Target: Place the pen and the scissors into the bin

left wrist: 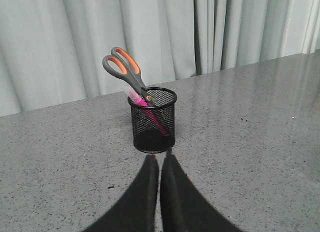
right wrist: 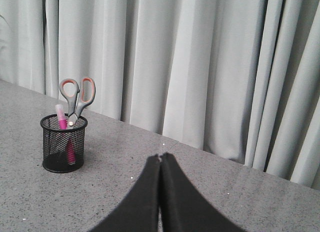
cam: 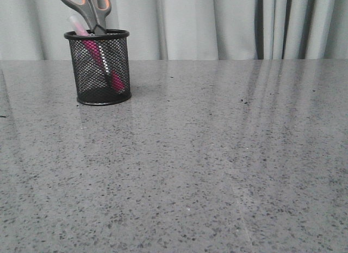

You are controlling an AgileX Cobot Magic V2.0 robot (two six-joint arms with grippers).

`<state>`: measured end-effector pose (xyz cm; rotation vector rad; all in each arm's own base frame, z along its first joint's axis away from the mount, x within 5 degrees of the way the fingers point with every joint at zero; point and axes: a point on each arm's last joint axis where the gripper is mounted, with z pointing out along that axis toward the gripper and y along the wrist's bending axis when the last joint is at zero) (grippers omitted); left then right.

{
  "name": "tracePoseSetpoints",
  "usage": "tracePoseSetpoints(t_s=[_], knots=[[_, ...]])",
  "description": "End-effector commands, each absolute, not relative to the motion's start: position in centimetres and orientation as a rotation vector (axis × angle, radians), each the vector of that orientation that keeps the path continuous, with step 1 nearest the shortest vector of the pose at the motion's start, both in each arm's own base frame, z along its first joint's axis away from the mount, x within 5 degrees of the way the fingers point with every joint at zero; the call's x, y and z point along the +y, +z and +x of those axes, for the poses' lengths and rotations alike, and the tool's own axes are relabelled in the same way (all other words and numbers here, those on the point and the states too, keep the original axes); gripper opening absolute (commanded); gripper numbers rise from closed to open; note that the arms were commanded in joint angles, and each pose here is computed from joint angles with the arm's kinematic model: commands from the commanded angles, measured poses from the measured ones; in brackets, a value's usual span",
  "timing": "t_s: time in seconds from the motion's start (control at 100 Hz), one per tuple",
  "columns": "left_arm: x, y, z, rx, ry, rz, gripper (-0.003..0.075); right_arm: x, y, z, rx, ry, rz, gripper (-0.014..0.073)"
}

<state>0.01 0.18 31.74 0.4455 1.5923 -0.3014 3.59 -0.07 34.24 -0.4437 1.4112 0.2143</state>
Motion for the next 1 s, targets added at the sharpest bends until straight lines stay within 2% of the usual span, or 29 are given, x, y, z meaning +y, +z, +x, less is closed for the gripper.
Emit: tracePoseSetpoints(t_s=[0.0, 0.21, 0.3, 0.4, 0.48, 0.58, 0.7, 0.99], knots=[[0.6, 33.0, -0.8, 1.467, -0.333, 0.406, -0.0019, 0.0, 35.5, 3.4, 1.333, 0.208, -0.462, -0.0071], [0.1, 32.0, -0.3, 1.498, -0.36, 0.414, -0.0019, 0.0, 35.5, 3.4, 1.333, 0.208, -0.462, -0.0071], [-0.1, 31.3, 0.8, 1.411, -0.244, 0.437, -0.0019, 0.0, 35.5, 3.4, 1.333, 0.208, -0.462, -0.0071], [-1.0, 28.5, 2.6, 1.357, -0.174, 0.425, -0.0019, 0.0, 35.5, 3.4, 1.333, 0.208, -0.462, -0.0071], [-1.4, 26.0, 3.8, 1.333, -0.183, 0.357, -0.0019, 0.0, 35.5, 3.4, 1.333, 0.208, -0.462, -0.0071], [-1.4, 22.8, 4.8, 1.423, -0.202, 0.232, -0.0019, 0.0, 35.5, 3.4, 1.333, 0.208, -0.462, -0.0071], [-1.0, 20.1, 5.4, 1.516, -0.144, 0.14, -0.0019, 0.0, 35.5, 3.4, 1.333, 0.208, -0.462, -0.0071], [-0.7, 17.4, 5.3, 1.773, -0.075, 0.105, -0.0019, 0.0, 35.5, 3.4, 1.333, 0.208, -0.462, -0.0071]])
